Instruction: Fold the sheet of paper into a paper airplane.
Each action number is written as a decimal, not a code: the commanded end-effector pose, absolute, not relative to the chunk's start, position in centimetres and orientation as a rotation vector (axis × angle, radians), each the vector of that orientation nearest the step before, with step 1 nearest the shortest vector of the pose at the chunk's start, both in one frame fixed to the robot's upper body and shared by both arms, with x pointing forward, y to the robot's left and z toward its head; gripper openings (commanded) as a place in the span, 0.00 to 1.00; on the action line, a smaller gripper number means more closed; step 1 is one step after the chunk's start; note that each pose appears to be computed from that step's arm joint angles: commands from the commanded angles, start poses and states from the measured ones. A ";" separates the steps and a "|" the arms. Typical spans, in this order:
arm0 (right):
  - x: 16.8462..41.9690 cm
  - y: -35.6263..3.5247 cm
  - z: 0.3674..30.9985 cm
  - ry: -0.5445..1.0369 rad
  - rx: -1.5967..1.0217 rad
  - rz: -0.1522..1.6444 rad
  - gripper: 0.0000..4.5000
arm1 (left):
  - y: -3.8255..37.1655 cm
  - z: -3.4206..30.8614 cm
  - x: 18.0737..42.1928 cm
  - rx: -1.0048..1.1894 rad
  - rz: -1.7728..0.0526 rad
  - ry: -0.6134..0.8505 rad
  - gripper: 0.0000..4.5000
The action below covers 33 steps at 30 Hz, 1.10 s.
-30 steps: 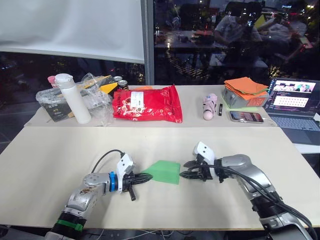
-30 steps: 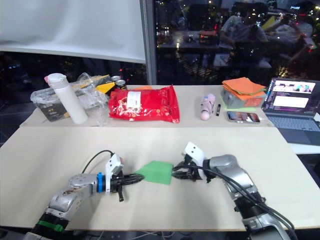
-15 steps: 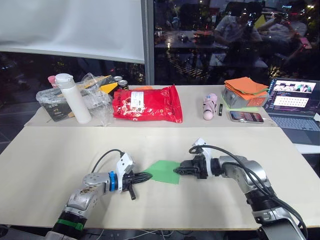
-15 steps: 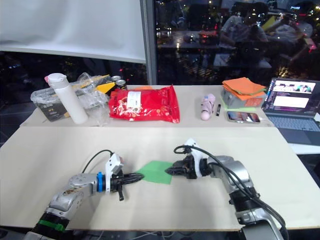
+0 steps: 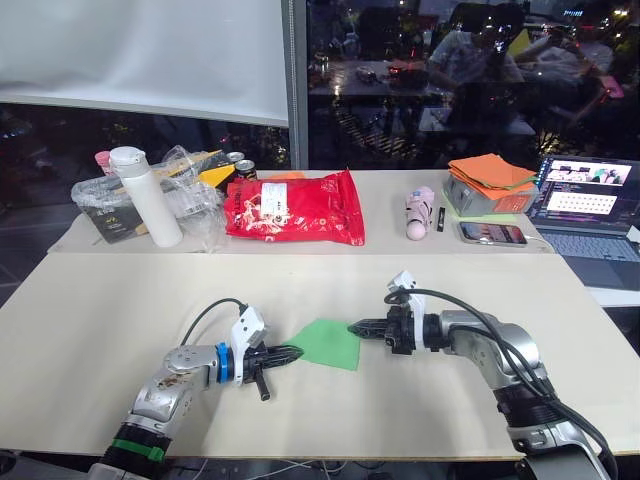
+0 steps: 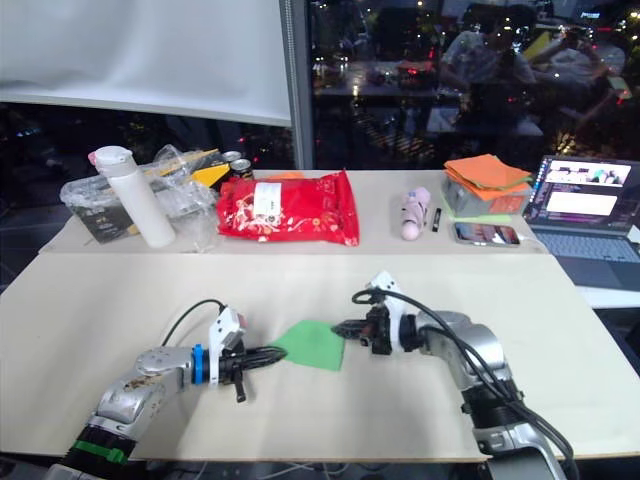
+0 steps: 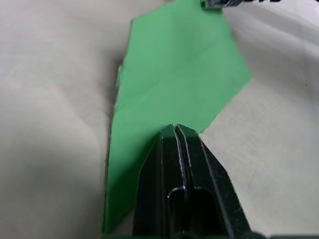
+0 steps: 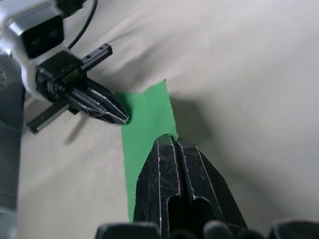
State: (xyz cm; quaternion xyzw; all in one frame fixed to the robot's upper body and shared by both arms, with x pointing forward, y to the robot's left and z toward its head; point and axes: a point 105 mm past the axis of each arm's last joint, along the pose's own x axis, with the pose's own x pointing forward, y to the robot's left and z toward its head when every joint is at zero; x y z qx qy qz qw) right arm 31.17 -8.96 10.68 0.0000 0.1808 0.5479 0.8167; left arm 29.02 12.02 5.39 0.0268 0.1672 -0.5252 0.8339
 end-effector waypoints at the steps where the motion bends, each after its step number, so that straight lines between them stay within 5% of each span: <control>1: 30.4 -8.1 13.1 0.202 -0.140 1.244 0.00 | 12.9 4.0 28.7 0.075 -1.093 0.430 0.00; 12: 27.7 -8.2 8.6 0.065 -0.724 1.368 0.00 | 12.7 5.1 29.1 0.077 -1.099 0.403 0.00; 26: 27.0 -8.4 6.2 -0.015 -0.924 1.399 0.00 | 12.1 10.9 29.1 -0.027 -1.201 0.296 0.00; 33: 27.5 -8.5 6.5 -0.089 -1.041 1.418 0.00 | 9.8 10.5 29.9 0.045 -1.251 0.295 0.00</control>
